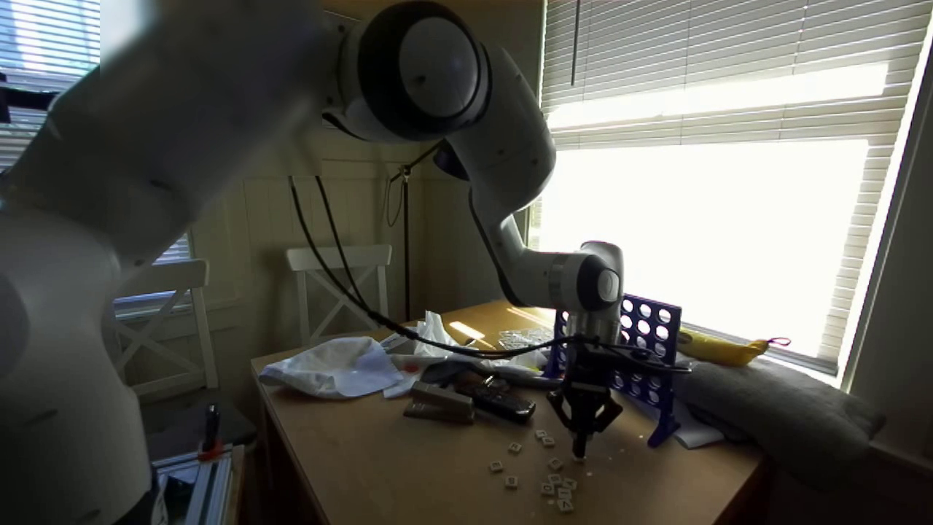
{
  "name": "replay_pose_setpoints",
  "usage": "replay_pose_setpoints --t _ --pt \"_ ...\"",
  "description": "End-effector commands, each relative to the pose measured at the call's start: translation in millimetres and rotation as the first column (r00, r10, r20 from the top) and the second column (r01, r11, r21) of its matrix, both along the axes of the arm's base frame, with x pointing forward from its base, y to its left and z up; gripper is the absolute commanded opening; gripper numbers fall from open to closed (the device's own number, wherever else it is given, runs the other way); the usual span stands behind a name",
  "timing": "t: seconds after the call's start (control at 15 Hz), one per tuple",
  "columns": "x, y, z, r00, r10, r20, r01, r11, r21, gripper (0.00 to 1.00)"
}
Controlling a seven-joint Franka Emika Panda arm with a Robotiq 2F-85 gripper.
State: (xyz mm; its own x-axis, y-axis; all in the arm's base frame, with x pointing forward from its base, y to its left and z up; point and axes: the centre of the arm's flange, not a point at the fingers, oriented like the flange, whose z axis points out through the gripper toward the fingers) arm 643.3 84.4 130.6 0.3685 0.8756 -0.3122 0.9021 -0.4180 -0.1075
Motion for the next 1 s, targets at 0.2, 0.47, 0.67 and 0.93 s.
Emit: replay_pose_setpoints --t 0.2,0.47,0.67,0.93 --pt "-11.6 5.4 -1.8 0.998 0.064 -0.010 -0.064 0.998 0.003 0.00" --pt "-14.4 1.8 7.0 0.999 0.046 0.011 -0.046 0.999 0.010 0.00" --pt "-21.6 -0.5 18.0 0.998 0.039 0.043 -0.040 0.999 0.025 0.00" --pt "-30.4 -3.5 31.9 0.997 -0.031 0.068 0.026 0.997 0.073 0.00"
